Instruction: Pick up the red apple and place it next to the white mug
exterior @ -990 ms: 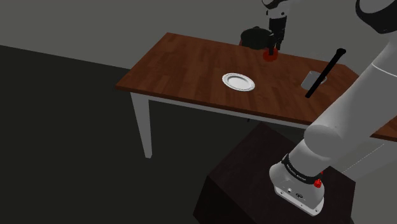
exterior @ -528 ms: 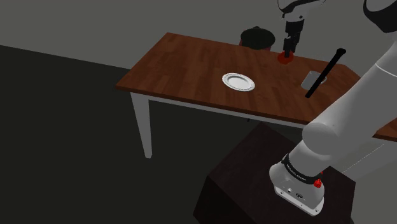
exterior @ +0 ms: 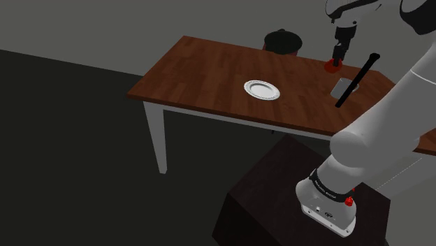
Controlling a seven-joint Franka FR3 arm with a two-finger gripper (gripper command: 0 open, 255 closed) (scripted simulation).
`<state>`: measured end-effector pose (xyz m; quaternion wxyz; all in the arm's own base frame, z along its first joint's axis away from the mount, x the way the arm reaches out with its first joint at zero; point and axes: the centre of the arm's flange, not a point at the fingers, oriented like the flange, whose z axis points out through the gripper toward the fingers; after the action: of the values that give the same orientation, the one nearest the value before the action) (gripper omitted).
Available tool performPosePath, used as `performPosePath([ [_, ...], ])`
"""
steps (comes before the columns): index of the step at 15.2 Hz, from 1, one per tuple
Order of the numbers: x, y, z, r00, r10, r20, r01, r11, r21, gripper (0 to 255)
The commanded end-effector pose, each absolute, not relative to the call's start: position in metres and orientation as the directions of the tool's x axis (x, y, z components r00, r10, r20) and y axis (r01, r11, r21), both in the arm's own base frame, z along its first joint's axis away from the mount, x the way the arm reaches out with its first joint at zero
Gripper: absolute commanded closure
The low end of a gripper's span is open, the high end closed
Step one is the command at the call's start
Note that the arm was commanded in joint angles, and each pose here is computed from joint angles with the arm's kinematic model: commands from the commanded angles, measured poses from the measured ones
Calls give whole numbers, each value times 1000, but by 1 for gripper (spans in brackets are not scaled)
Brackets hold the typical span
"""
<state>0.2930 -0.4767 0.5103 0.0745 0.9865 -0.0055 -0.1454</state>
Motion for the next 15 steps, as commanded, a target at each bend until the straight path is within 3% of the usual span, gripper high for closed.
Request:
performPosePath([
  [1, 273, -495, 510, 958, -31, -286, 12, -989, 149, 255],
  [15, 273, -495, 436, 958, -31, -286, 12, -989, 149, 255],
])
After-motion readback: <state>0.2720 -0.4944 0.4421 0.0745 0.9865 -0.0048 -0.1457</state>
